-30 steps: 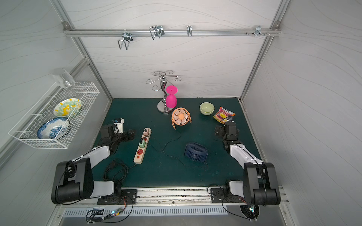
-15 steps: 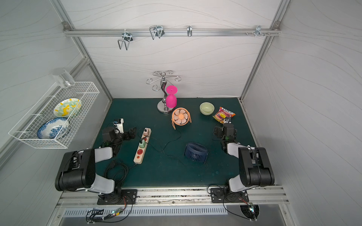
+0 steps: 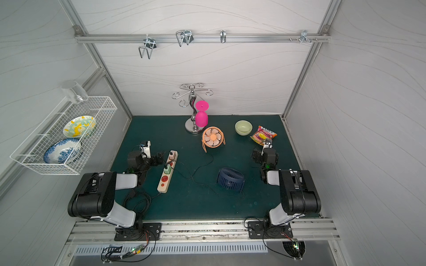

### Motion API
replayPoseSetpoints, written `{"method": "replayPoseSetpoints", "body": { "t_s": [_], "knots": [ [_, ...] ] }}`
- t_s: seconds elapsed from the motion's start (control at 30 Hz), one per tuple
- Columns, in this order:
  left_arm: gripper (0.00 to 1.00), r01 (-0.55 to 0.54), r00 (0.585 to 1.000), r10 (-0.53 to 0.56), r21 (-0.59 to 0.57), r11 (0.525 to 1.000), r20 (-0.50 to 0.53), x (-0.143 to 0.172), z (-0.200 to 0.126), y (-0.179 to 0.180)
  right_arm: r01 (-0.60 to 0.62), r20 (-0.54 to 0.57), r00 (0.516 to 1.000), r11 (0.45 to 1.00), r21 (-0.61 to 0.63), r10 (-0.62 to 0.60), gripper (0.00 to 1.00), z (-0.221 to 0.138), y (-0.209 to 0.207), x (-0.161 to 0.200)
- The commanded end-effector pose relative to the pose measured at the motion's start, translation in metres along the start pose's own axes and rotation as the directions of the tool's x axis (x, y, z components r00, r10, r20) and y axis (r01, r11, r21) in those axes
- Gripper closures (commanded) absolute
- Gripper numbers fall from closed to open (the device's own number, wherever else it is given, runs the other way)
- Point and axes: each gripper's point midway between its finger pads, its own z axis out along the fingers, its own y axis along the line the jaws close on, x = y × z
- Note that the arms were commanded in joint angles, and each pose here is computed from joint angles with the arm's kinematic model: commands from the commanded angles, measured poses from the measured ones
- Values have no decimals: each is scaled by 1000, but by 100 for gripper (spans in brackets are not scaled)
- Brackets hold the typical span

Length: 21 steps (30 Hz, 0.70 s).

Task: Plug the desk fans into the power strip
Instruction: Reset both arms

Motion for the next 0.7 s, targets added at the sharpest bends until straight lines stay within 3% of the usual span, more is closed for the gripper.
{"method": "replayPoseSetpoints", "body": {
  "t_s": [0.0, 0.67],
  "knots": [
    [0, -21, 997, 22, -16, 1000, 69, -18, 1, 1, -31, 70, 997, 1000, -3, 32, 1, 1, -2, -14],
    [0, -23, 997, 24, -18, 1000, 71, -18, 1, 1, -37, 67, 997, 999, -6, 37, 1, 0, -3, -14]
  ]
}}
